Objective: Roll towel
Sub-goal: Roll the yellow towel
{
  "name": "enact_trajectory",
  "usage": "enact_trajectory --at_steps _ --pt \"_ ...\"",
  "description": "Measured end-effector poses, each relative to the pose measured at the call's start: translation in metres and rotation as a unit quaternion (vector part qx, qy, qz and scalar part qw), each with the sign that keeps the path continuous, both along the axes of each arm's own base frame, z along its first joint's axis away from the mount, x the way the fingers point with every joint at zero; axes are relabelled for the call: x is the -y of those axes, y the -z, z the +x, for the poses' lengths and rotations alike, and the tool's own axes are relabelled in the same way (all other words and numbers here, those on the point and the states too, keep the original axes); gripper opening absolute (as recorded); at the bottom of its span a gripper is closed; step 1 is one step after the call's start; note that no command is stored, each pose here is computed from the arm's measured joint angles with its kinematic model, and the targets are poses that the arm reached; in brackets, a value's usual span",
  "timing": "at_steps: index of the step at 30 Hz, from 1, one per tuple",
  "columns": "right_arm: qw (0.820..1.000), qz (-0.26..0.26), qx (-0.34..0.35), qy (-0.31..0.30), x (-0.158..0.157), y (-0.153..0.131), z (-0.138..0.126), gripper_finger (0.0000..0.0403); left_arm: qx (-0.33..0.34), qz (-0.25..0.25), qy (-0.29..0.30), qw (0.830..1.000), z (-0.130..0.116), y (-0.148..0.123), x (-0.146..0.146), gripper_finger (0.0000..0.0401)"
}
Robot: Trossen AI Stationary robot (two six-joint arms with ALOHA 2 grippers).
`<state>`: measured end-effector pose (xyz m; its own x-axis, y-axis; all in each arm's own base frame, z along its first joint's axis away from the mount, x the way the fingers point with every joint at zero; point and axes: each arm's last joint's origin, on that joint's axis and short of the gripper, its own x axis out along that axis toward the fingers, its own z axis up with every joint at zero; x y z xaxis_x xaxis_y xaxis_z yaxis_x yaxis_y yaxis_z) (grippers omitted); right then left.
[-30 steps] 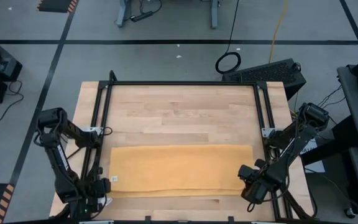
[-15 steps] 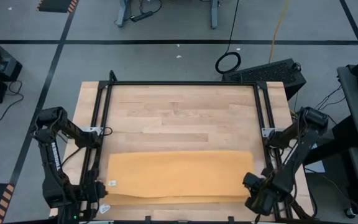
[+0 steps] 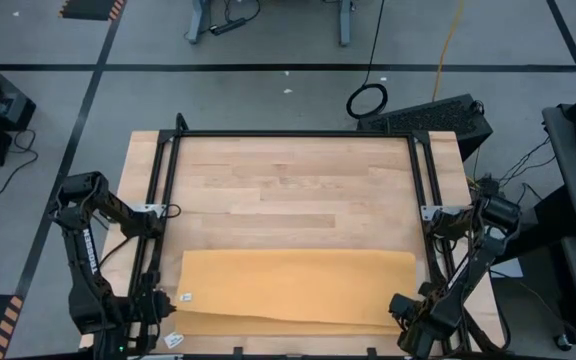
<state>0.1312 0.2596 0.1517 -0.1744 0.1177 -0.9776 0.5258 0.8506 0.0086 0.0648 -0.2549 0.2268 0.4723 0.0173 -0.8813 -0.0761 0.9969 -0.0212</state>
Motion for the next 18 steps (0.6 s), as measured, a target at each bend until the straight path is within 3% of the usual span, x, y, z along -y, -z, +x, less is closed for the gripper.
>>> enact_trajectory --at_steps 6,14,18 --pt "1.0 0.0 -0.001 0.018 0.004 -0.01 -0.002 0.0062 0.006 -0.001 -0.003 1.0 0.002 0.0 0.0 0.0" --pt "0.996 0.047 0.02 0.07 0.011 -0.04 -0.005 0.0123 0.012 -0.008 -0.003 1.0 0.002 0.0 0.002 0.0" --pt "0.993 0.02 0.087 0.075 0.016 -0.045 -0.003 0.0129 0.019 -0.007 -0.004 1.0 0.003 0.0 0.002 0.0"
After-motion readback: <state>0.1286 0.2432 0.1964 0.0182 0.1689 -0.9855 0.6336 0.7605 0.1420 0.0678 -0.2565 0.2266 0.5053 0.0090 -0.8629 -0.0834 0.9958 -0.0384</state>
